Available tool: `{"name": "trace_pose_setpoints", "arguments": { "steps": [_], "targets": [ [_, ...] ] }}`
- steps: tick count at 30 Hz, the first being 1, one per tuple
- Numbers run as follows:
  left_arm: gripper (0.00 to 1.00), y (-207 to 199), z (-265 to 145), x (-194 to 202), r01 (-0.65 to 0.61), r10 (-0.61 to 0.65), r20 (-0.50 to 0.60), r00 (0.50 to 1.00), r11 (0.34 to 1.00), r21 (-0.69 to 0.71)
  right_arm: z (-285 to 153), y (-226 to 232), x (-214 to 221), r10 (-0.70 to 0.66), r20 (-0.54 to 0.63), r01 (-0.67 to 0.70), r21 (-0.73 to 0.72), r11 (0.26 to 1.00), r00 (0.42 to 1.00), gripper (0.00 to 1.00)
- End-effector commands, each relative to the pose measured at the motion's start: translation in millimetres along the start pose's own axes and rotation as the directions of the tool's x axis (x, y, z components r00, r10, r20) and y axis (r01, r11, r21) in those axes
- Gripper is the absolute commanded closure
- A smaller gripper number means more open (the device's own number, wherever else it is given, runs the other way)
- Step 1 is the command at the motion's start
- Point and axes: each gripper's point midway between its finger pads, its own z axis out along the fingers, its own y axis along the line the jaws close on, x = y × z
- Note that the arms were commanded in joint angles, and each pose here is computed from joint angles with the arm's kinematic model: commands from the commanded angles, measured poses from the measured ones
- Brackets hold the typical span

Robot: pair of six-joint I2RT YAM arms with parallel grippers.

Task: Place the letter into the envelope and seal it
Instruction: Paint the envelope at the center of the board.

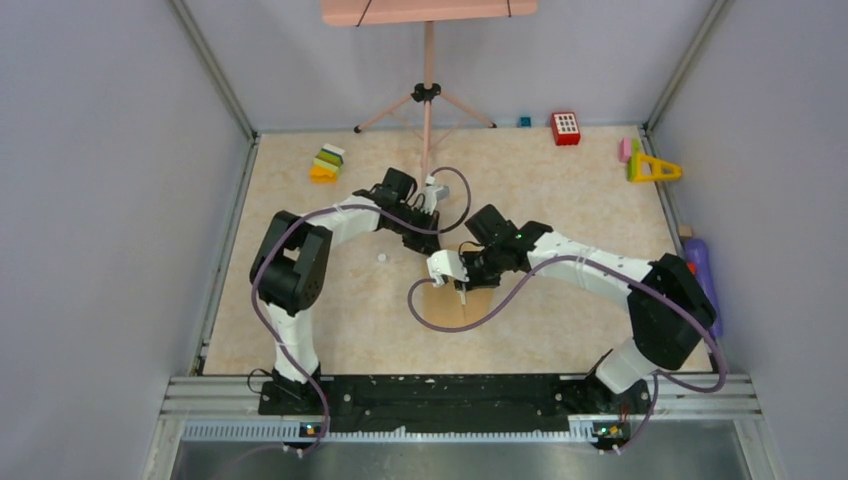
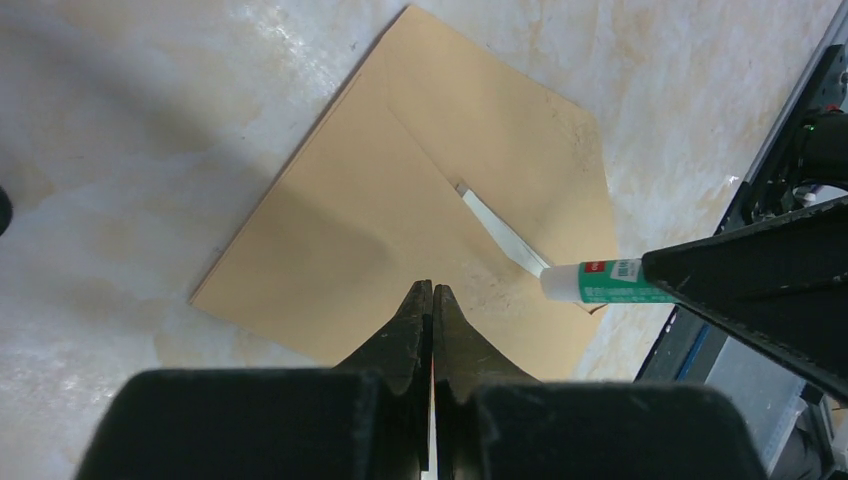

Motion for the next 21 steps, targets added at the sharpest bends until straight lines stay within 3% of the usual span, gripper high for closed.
{"name": "trace_pose_setpoints", "arguments": {
  "steps": [1, 21],
  "targets": [
    [0.99, -4.0, 9.3, -1.3, -0.028, 0.028, -0.010, 1.000, 0.999, -0.017, -2.2, -25.9, -11.9, -0.053, -0.050, 0.056, 0.073, 0.996, 0.997, 1.00],
    [1.00, 13.7, 37.1, 22.2, -0.035, 0.024, -0.092, 0.995, 0.992, -0.122, 15.2, -21.0, -26.7, -0.108, -0.087, 0.113, 0.046, 0.993, 0.990, 1.00]
  ]
}}
